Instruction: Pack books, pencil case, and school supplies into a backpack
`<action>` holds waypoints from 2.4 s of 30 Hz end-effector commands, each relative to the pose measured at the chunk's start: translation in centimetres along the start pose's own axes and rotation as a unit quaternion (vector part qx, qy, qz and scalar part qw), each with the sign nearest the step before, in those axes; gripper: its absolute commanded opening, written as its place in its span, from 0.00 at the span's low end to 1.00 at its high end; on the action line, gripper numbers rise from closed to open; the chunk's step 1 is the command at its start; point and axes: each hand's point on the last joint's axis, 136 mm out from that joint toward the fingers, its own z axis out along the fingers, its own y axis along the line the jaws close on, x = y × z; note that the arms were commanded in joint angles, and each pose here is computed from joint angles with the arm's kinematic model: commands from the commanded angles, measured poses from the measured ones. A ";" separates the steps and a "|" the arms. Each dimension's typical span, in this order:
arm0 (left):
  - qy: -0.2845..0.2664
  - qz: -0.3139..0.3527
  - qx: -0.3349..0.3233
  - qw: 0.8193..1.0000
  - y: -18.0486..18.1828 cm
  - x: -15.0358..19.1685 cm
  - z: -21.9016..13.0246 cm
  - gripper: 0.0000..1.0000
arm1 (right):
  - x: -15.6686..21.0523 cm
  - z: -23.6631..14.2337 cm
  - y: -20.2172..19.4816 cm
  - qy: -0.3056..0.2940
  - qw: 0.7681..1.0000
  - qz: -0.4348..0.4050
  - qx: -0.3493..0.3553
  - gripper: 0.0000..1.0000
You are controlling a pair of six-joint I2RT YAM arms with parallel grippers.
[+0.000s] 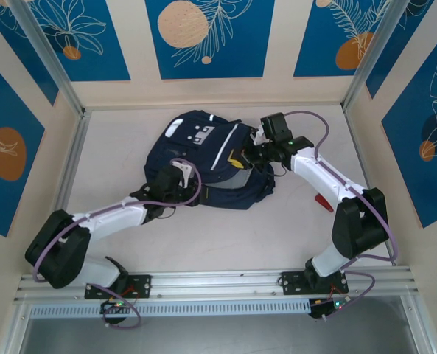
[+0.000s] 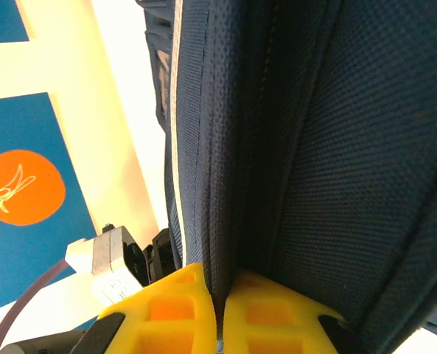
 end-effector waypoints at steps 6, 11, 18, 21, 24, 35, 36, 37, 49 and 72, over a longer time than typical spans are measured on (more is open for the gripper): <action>-0.031 -0.017 0.038 0.999 0.0 -1.7 -1.4 0.54 | -0.4 -2.3 5.8 0.001 0.996 -0.033 -0.079 0.00; -0.025 -0.005 0.076 0.997 -1.2 -1.8 -0.8 0.38 | -0.3 -2.5 6.4 0.004 0.996 -0.033 -0.088 0.00; -0.023 0.004 0.080 0.997 -1.0 -2.0 -0.3 0.30 | -0.3 -2.5 6.4 0.007 0.995 -0.032 -0.089 0.00; -0.034 0.022 0.091 0.995 -1.2 -2.3 -0.7 0.23 | -0.3 -2.5 6.3 0.007 0.996 -0.030 -0.088 0.00; -0.049 0.050 0.100 0.992 -1.5 -2.5 -1.2 0.18 | -0.4 -2.4 6.2 0.006 0.996 -0.029 -0.085 0.00; -0.056 0.065 0.079 0.993 -0.2 -2.1 -1.2 0.35 | -0.4 -2.3 6.1 0.006 0.996 -0.026 -0.083 0.00; -0.057 0.066 0.076 0.993 0.0 -2.2 -1.1 0.36 | -0.4 -2.4 6.2 0.006 0.996 -0.026 -0.083 0.00; -0.057 0.066 0.071 0.994 0.2 -2.3 -1.0 0.38 | -0.4 -2.4 6.2 0.006 0.996 -0.026 -0.084 0.00; -0.055 0.082 0.102 0.990 -0.2 -2.7 -0.1 0.15 | -0.4 -2.4 6.2 0.005 0.996 -0.026 -0.080 0.00; -0.054 0.116 0.183 0.975 -6.7 -0.5 -3.6 0.00 | -0.7 0.1 4.9 0.014 0.998 -0.013 -0.064 0.00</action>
